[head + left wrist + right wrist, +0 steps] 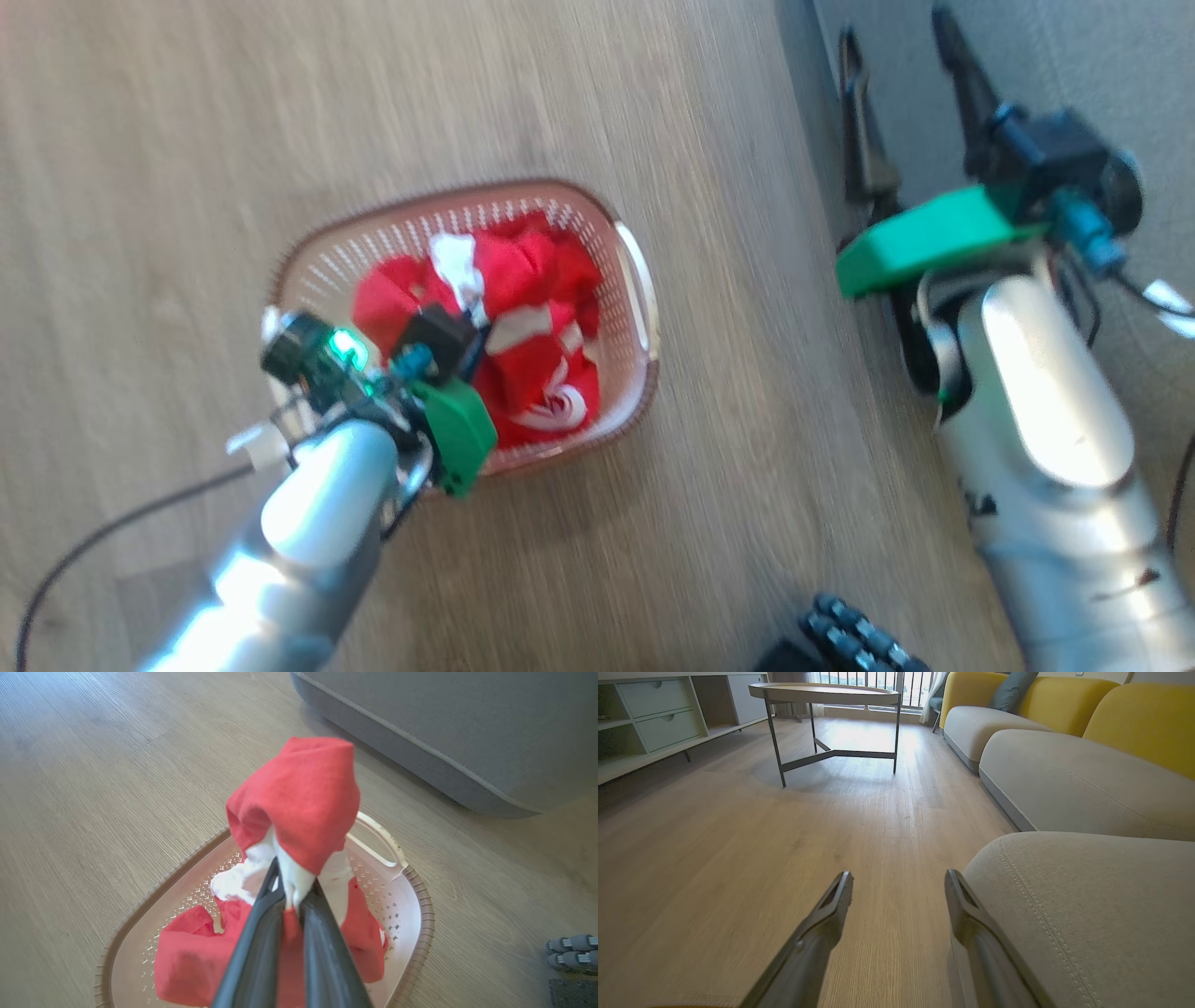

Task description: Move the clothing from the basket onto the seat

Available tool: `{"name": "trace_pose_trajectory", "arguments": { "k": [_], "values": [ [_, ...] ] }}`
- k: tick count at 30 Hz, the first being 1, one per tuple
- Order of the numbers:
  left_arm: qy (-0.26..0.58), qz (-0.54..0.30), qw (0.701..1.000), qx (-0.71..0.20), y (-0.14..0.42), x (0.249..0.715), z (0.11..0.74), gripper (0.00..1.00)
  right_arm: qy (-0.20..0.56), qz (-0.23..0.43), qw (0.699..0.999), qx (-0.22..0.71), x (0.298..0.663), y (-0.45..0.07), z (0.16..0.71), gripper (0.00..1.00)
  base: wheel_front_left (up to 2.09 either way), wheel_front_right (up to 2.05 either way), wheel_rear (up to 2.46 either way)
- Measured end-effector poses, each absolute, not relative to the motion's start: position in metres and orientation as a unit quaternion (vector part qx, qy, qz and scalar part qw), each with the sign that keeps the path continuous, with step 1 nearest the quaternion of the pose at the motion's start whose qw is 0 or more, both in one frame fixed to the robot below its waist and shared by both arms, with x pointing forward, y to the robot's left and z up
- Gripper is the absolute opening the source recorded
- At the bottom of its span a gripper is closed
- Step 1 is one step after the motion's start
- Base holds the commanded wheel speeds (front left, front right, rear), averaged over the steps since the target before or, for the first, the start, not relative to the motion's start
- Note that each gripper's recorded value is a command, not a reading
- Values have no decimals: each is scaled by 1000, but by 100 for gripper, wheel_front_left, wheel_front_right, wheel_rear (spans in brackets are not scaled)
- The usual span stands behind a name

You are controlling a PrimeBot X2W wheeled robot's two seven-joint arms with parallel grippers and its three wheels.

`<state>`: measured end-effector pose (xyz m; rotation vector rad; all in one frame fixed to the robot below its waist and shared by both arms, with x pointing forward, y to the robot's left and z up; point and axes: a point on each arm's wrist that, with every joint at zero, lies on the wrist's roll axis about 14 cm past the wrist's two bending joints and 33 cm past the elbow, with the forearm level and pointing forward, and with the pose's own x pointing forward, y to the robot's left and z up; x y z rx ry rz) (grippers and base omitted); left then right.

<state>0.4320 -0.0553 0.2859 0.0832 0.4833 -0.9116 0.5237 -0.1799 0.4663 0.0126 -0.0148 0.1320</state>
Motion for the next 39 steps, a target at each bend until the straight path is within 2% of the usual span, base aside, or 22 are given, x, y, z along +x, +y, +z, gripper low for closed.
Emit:
{"name": "trace_pose_trajectory", "arguments": {
  "k": [6,21,31,39],
  "values": [
    [199,-416,887,33,-47,411,333,0,-7,72,997,21,491,-169,481,100,0,0,0],
    [69,-378,923,24,-36,405,445,0,-23,93,994,47,444,-144,506,100,0,0,0],
    [-31,-372,928,12,-37,398,521,0,-37,115,991,56,429,-126,520,100,0,0,0],
    [-119,-381,917,3,-46,403,584,0,-32,124,990,59,423,-120,517,100,0,0,0]
  ]
}}
